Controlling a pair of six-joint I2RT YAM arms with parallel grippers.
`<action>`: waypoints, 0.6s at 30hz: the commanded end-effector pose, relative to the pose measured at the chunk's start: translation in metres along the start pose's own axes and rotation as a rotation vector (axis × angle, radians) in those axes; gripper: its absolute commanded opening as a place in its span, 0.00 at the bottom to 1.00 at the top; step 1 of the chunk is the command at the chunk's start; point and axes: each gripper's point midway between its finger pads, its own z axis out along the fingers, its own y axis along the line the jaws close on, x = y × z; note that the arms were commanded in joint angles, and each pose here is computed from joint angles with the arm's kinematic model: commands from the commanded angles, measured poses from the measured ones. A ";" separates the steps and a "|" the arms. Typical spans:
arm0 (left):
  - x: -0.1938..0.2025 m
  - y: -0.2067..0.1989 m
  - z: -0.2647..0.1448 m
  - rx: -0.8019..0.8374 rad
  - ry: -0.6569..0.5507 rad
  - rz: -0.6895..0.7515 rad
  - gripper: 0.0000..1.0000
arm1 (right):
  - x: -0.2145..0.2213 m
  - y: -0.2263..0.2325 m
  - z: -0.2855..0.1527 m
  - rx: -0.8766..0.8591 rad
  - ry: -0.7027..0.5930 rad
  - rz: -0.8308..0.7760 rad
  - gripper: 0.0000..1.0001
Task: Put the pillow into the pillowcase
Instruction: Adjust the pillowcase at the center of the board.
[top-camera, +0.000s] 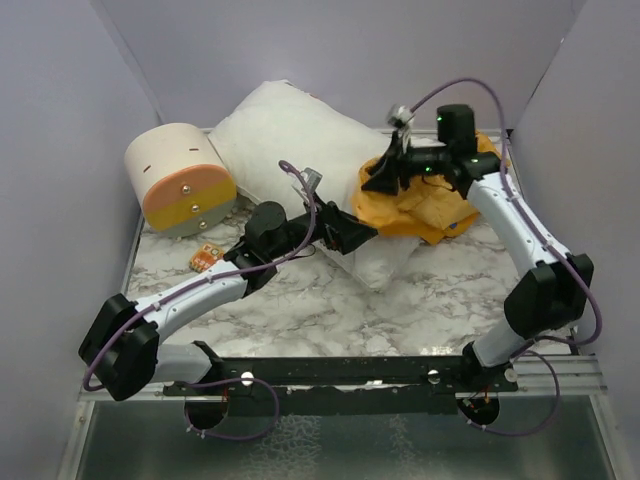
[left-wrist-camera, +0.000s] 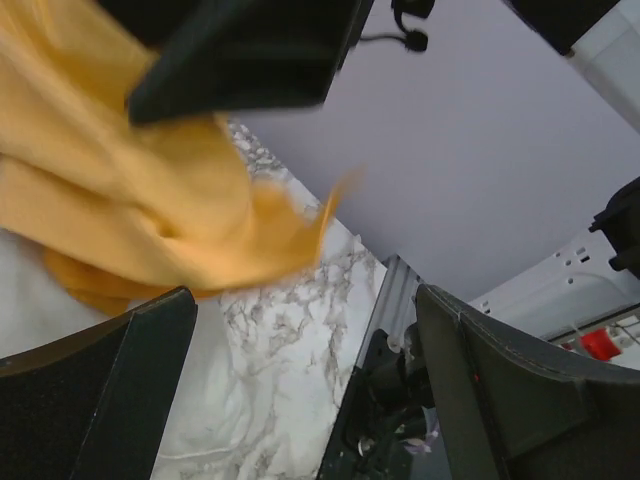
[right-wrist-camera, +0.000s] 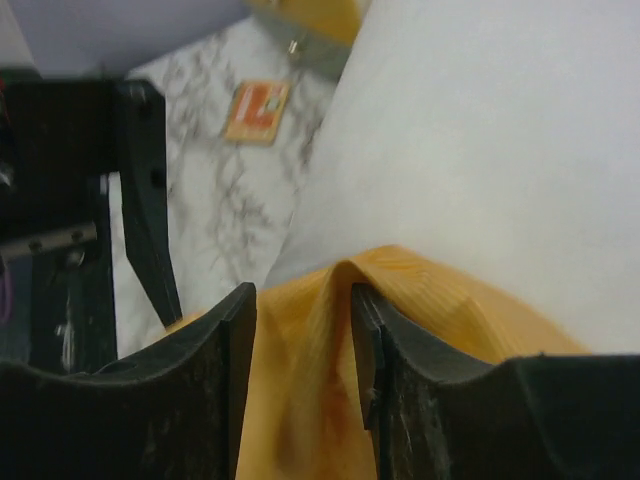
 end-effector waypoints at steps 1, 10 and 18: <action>0.003 0.004 -0.012 -0.053 -0.061 -0.178 0.94 | 0.080 0.048 0.002 -0.195 0.198 -0.001 0.50; 0.028 0.030 -0.062 -0.214 -0.134 -0.307 0.93 | 0.065 0.046 -0.071 -0.059 -0.004 -0.061 0.92; 0.025 0.014 -0.061 -0.267 -0.122 -0.275 0.92 | 0.077 -0.003 -0.113 0.169 -0.025 0.082 0.93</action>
